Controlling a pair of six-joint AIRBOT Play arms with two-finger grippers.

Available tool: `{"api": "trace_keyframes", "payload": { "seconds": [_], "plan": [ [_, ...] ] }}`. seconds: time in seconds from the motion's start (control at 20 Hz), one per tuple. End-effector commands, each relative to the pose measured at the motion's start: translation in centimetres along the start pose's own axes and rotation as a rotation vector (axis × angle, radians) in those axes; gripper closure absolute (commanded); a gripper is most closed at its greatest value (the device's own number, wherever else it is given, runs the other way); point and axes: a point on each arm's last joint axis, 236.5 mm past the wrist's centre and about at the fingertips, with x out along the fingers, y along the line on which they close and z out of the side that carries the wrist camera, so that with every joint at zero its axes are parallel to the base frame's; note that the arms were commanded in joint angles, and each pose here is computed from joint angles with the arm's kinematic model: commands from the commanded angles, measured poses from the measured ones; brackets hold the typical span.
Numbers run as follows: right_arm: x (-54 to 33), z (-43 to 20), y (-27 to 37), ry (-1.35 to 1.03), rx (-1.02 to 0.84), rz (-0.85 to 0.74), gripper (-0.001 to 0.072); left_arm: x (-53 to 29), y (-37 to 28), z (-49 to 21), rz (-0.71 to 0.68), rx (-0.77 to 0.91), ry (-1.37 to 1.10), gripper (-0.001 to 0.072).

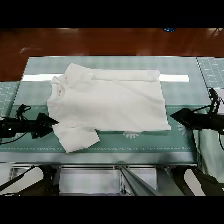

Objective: Fold the shirts.

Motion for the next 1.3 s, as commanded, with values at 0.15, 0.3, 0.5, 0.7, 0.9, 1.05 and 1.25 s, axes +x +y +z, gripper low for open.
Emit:
{"api": "trace_keyframes", "payload": {
  "seconds": [0.15, 0.3, 0.5, 0.7, 0.9, 1.05, 1.25],
  "plan": [
    [-1.6, 2.6, -4.6, -0.117, 0.099, -0.126, 0.0299, 3.0, -1.7, -1.2, -0.005, 0.115, 0.080, 0.0678],
    [-2.2, -0.8, -9.1, 0.011, 0.215, -0.239, 0.0299, 2.0, -3.0, 0.1, -0.016, 0.160, 0.059, 0.0678],
    [1.0, -3.7, -6.9, 0.159, 0.242, -0.122, 0.0299, 1.2, -4.2, 1.4, -0.026, 0.189, 0.029, 0.0678],
    [4.3, -4.4, -5.3, 0.246, 0.273, -0.056, 0.0299, 1.2, -4.3, 1.1, -0.029, 0.191, 0.041, 0.0678],
    [7.8, -3.8, -4.4, 0.255, 0.324, -0.023, 0.0299, 1.2, -4.3, 1.1, -0.029, 0.191, 0.040, 0.0678],
    [9.9, -2.2, -4.0, 0.234, 0.352, -0.010, 0.0302, 1.2, -4.3, 1.2, -0.029, 0.191, 0.039, 0.0678],
    [11.5, -1.1, 0.1, 0.283, 0.195, 0.058, 0.0689, 1.1, -4.4, 1.3, -0.031, 0.195, 0.036, 0.0678]
  ]
}}
